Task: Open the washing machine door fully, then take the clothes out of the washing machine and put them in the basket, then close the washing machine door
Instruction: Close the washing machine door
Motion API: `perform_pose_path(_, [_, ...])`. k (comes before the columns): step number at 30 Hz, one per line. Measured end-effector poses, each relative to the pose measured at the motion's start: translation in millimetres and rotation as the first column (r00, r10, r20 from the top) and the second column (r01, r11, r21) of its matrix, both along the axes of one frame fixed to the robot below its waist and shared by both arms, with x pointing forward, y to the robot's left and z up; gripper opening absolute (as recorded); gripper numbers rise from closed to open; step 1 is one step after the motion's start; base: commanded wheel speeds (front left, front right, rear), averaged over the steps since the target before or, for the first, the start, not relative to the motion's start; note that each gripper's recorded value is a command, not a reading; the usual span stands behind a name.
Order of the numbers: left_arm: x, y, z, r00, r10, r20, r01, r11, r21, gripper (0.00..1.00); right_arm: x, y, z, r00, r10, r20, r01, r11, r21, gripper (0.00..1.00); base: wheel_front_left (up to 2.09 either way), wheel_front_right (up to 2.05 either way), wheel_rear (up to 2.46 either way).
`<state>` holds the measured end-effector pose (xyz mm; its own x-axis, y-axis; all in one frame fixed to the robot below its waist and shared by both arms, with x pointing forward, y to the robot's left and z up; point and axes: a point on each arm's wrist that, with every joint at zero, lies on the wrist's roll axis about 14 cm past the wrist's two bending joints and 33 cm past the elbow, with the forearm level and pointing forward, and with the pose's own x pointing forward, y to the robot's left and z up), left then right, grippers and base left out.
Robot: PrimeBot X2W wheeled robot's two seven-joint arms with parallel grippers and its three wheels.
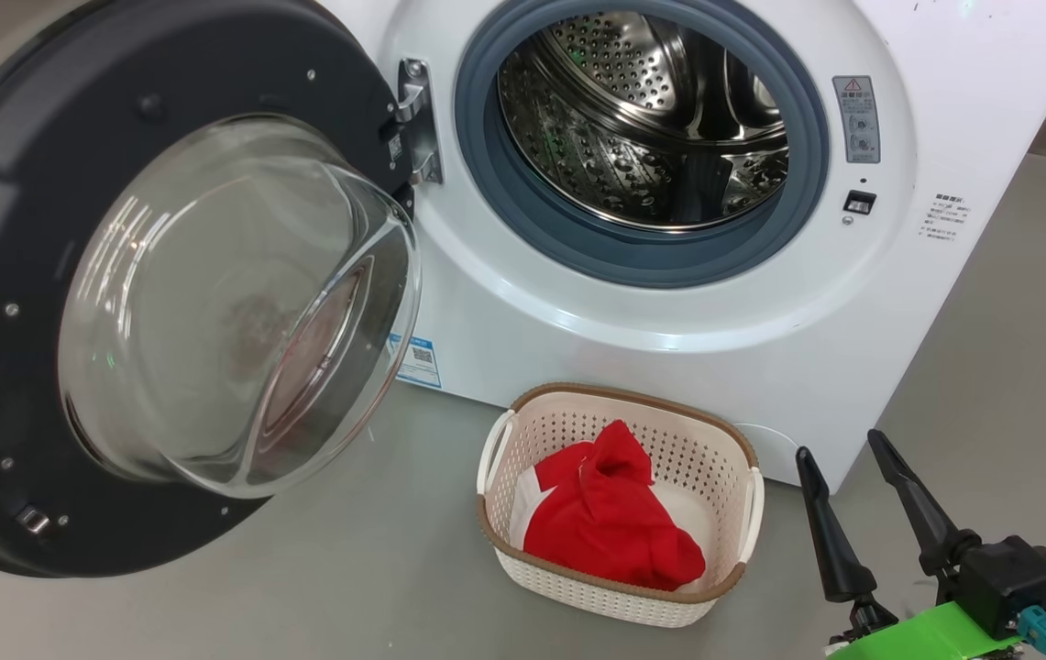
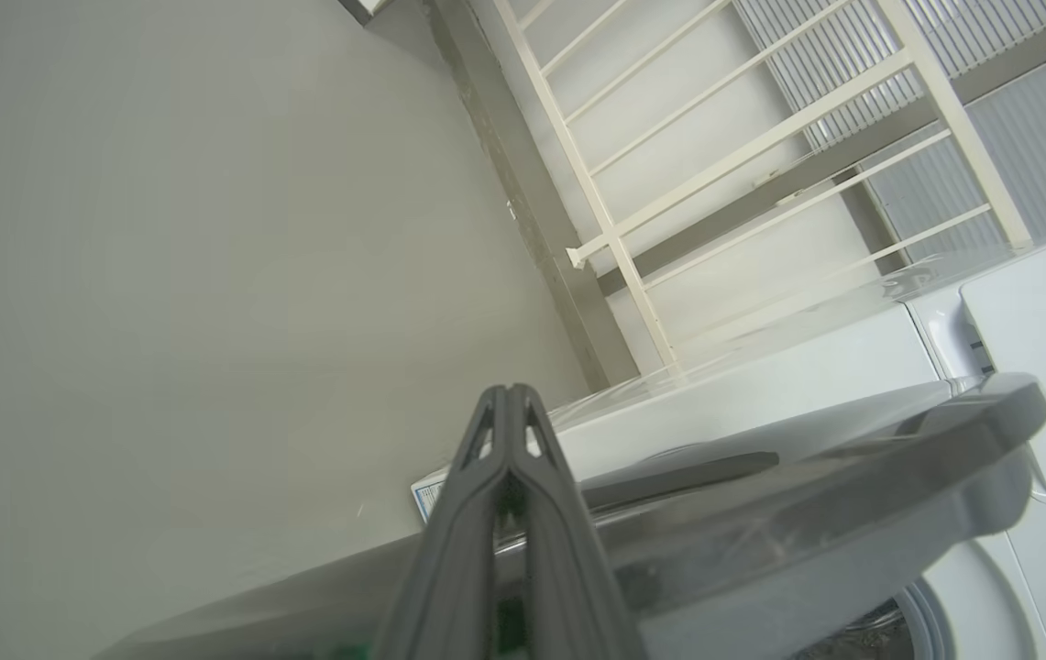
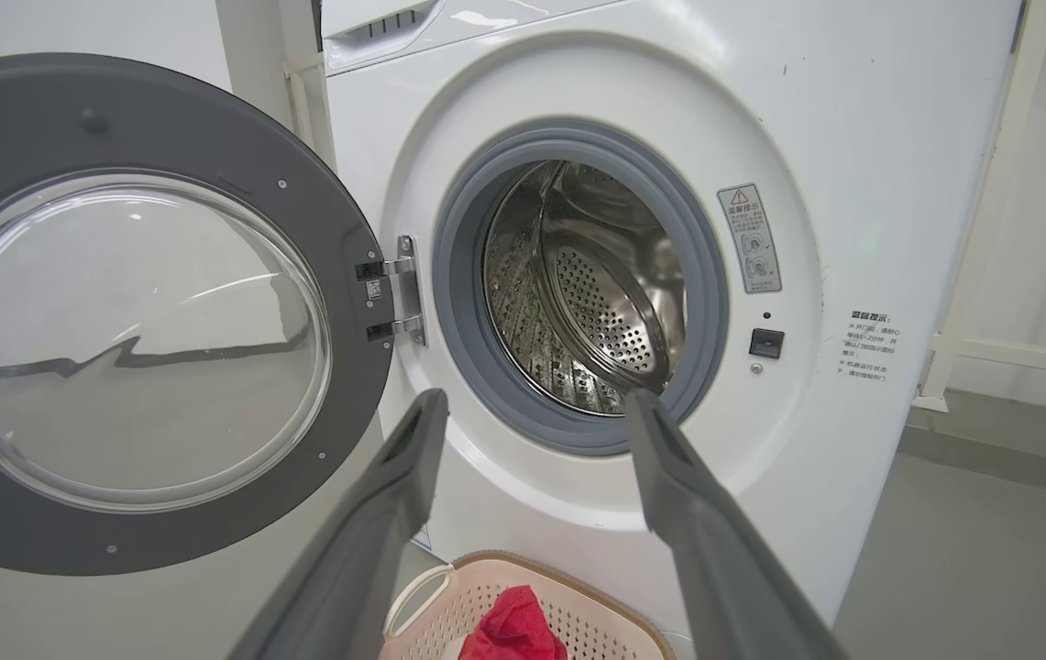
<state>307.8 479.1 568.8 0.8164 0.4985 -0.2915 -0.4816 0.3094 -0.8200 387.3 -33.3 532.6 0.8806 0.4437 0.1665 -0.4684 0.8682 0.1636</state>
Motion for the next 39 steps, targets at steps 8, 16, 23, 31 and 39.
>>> perform_pose_path(8, [7.0,-9.4,1.0,0.995,-0.102,-0.012,0.102,0.994,-0.039,0.00,-3.2,-0.5,-7.1,1.000,0.002,-0.019,-0.003,1.000,-0.009,1.00,0.00,0.00,0.00])
perform_pose_path(16, [10.1,-20.6,5.3,0.980,-0.198,0.006,0.198,0.978,-0.072,0.00,-1.9,-0.5,-8.7,1.000,0.002,-0.022,-0.002,1.000,-0.010,1.00,0.00,0.00,0.00])
perform_pose_path(23, [3.4,-30.0,3.4,0.969,-0.245,0.015,0.246,0.968,-0.056,0.00,0.3,1.9,-8.1,1.000,0.008,-0.021,-0.008,1.000,-0.009,1.00,0.00,0.00,0.00])
perform_pose_path(31, [3.9,-58.5,8.5,0.938,-0.318,0.138,0.333,0.938,-0.101,0.00,1.9,10.0,-8.1,0.999,0.030,-0.020,-0.030,1.000,-0.008,1.00,0.00,0.00,0.00])
perform_pose_path(39, [3.2,-90.7,16.1,0.889,-0.402,0.221,0.434,0.893,-0.120,0.00,1.9,16.9,-8.7,0.998,0.050,-0.022,-0.051,0.999,-0.008,1.00,0.00,0.00,0.00])
